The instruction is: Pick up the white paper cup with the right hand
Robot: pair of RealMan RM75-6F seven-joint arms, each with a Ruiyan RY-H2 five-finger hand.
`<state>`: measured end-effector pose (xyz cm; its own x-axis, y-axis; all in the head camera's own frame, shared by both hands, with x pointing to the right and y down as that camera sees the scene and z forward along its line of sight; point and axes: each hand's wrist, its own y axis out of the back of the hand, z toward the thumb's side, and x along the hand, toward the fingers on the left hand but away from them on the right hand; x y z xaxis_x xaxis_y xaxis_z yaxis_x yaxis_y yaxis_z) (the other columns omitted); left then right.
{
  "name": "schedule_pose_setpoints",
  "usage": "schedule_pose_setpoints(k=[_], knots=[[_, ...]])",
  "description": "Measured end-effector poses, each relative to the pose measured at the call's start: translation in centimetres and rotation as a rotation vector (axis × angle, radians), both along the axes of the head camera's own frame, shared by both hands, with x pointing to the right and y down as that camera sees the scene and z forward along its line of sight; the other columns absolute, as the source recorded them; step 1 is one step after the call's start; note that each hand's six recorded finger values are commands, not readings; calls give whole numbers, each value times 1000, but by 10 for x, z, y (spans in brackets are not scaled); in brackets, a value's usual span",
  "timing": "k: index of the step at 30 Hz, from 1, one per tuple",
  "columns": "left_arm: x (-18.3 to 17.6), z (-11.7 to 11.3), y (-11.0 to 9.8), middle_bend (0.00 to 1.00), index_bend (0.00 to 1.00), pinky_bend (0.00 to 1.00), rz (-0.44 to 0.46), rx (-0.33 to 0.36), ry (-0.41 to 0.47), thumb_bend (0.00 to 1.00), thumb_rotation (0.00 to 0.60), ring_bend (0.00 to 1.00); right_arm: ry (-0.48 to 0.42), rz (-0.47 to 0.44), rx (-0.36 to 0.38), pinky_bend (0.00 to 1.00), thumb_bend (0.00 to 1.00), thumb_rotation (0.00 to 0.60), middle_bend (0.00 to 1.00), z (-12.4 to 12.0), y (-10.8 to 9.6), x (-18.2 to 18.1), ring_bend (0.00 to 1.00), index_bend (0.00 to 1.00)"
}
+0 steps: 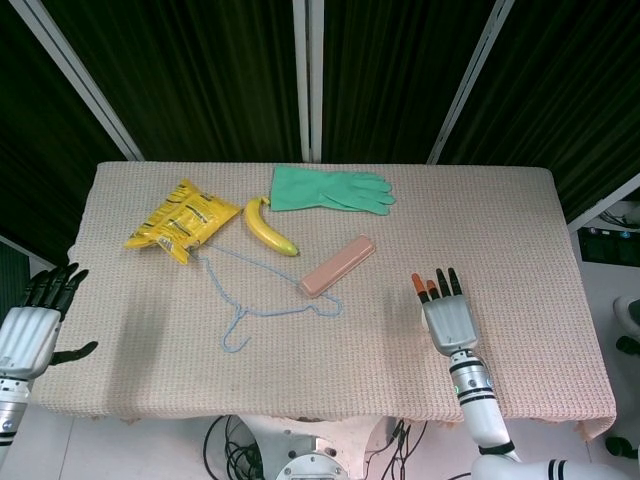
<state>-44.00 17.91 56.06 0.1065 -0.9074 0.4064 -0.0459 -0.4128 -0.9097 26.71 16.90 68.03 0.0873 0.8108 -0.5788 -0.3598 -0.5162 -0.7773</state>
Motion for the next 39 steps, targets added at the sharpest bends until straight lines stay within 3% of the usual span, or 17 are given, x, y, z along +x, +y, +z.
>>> schedule_pose_setpoints(k=[11, 18, 26, 30, 33, 39], knots=[[0, 2, 0, 0, 0, 0, 4, -5, -6, 47, 600, 0, -21, 8, 6, 0, 5, 600, 356, 6, -1, -3, 0, 4], [0, 3, 0, 0, 0, 0, 3, -8, -7, 47, 600, 0, -61, 26, 43, 0, 52, 600, 490, 5, -5, -6, 84, 129], [1, 4, 0, 0, 0, 0, 5, -10, -10, 47, 600, 0, -161, 58, 70, 0, 60, 600, 498, -1, -6, -5, 103, 171], [2, 5, 0, 0, 0, 0, 8, -13, -12, 47, 600, 0, -278, 89, 81, 0, 60, 600, 497, -11, -9, -7, 103, 181], [2, 6, 0, 0, 0, 0, 10, -16, -15, 48, 600, 0, -415, 138, 86, 0, 61, 600, 498, -18, -11, -7, 103, 187], [4, 10, 1, 0, 0, 0, 14, -24, -21, 47, 600, 0, -755, 281, 68, 0, 58, 600, 496, -26, -12, 1, 103, 197]])
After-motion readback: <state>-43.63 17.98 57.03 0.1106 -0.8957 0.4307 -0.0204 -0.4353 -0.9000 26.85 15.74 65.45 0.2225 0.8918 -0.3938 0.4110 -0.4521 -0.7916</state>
